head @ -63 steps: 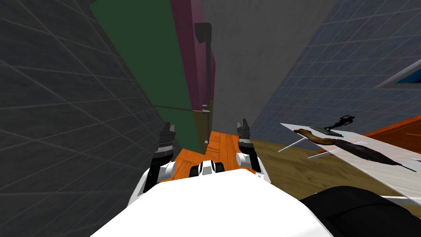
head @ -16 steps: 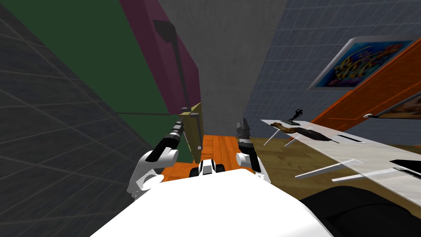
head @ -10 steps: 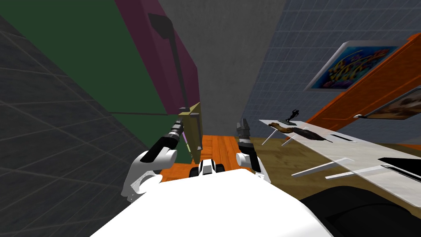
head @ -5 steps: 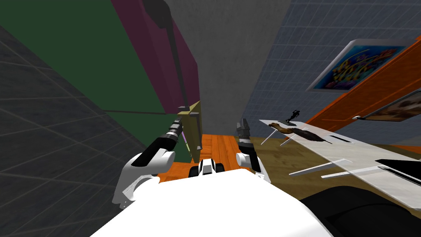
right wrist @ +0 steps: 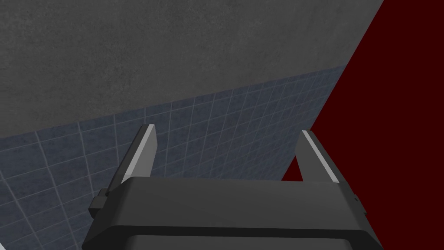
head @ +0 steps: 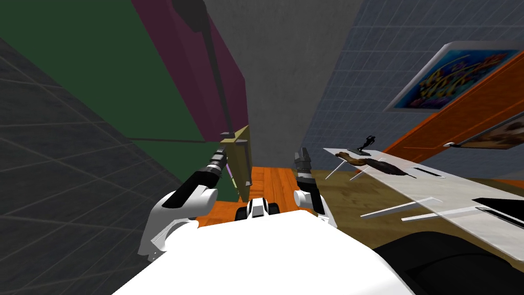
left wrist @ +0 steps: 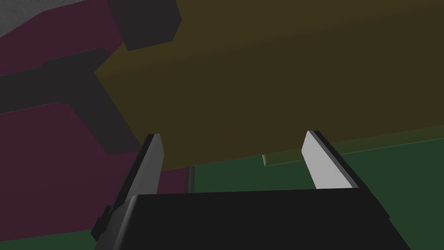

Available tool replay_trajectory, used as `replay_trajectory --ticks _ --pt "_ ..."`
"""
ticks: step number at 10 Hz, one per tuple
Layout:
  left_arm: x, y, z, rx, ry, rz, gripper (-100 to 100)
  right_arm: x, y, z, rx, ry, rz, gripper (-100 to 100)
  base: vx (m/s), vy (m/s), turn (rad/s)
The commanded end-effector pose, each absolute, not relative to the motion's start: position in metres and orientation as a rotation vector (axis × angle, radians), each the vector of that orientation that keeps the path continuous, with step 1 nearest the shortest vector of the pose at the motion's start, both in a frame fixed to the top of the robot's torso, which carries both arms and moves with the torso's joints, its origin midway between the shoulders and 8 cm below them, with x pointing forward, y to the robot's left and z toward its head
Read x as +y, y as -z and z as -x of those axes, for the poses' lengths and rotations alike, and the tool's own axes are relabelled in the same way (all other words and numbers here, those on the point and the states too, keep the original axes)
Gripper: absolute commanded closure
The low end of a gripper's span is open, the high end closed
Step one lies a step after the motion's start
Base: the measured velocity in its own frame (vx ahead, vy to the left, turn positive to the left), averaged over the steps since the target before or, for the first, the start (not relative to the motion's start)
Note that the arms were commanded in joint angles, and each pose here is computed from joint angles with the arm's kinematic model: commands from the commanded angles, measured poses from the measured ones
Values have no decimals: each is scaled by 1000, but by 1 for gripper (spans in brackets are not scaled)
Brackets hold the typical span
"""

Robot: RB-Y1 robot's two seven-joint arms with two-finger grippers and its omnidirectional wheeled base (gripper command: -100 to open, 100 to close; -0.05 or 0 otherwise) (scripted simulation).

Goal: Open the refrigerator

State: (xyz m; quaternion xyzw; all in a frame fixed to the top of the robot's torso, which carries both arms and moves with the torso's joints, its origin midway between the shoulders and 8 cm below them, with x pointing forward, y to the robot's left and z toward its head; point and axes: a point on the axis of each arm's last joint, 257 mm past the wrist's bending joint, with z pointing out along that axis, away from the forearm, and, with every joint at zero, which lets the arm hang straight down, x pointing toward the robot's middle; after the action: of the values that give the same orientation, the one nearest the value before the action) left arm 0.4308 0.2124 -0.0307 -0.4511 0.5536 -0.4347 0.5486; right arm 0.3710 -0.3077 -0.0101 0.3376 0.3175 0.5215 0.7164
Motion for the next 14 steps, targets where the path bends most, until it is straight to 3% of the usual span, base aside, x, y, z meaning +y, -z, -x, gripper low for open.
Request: replay_trajectory --ticks 1,3,8,10,14 --pt "213 32 -430 1310 1031 1080 100 -308 10 -371 703 -1154 -747 0 27 23 41" --pt "180 27 -446 1382 1095 947 100 -308 10 -371 703 -1155 -747 0 -134 -170 -115" --pt "176 81 -464 1487 1083 997 100 -308 10 -371 703 -1154 -747 0 -6 -89 -17" --pt "151 70 -478 1521 1144 869 100 -308 10 -371 703 -1155 -748 0 -72 -211 -173" --pt "160 131 -491 1628 1111 950 100 -308 10 -371 703 -1154 -747 0 -1 -70 7"
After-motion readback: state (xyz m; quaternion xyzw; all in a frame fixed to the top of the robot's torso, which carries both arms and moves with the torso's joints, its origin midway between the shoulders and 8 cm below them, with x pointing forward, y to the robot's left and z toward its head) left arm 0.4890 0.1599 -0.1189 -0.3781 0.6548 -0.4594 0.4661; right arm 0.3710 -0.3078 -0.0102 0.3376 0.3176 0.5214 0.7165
